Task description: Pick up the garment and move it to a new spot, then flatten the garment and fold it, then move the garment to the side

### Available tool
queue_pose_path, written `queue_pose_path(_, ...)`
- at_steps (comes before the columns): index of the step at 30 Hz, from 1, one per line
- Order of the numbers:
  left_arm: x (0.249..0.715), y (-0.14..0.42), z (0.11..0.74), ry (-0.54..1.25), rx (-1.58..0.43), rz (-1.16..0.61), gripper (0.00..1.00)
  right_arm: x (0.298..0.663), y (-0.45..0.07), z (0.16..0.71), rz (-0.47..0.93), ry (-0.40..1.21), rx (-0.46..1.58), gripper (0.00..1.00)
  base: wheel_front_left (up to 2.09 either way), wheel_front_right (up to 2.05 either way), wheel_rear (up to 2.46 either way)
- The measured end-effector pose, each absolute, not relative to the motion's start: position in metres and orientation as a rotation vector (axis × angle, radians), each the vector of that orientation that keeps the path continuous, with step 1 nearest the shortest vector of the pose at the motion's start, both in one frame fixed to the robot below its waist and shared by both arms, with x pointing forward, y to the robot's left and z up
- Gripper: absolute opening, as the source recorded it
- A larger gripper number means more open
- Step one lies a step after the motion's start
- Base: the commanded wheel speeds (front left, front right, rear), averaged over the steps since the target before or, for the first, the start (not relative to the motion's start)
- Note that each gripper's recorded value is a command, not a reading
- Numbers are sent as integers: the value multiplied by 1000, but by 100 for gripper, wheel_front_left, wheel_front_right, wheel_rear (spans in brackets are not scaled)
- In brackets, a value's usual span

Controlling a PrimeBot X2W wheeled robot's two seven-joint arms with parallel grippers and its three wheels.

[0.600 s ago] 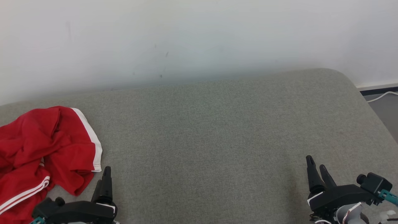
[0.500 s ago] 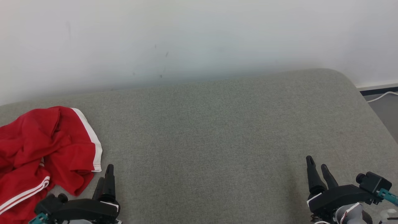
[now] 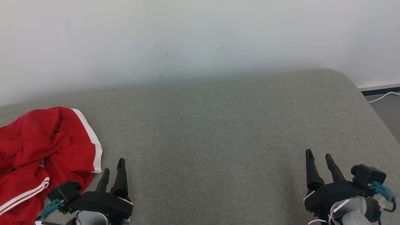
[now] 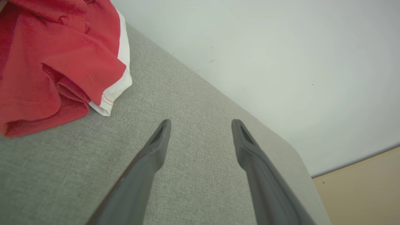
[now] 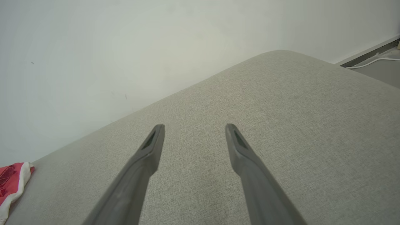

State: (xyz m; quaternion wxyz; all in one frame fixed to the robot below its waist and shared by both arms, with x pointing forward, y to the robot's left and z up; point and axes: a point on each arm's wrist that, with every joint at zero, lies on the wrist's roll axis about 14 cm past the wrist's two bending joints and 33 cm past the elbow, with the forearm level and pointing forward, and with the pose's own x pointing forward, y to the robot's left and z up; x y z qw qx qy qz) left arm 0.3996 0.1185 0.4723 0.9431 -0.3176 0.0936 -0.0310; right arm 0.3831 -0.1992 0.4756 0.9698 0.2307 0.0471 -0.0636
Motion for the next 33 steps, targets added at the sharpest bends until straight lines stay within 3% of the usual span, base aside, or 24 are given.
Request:
queue_pose_path(25, 412, 109, 503, 43, -302, -127, 100, 397, -191, 507, -78, -47, 87, 100, 0, 0, 0)
queue_pose_path(33, 417, 130, 515, -5, -288, -63, 100, 399, -192, 513, -100, -74, 107, 100, 0, 0, 0)
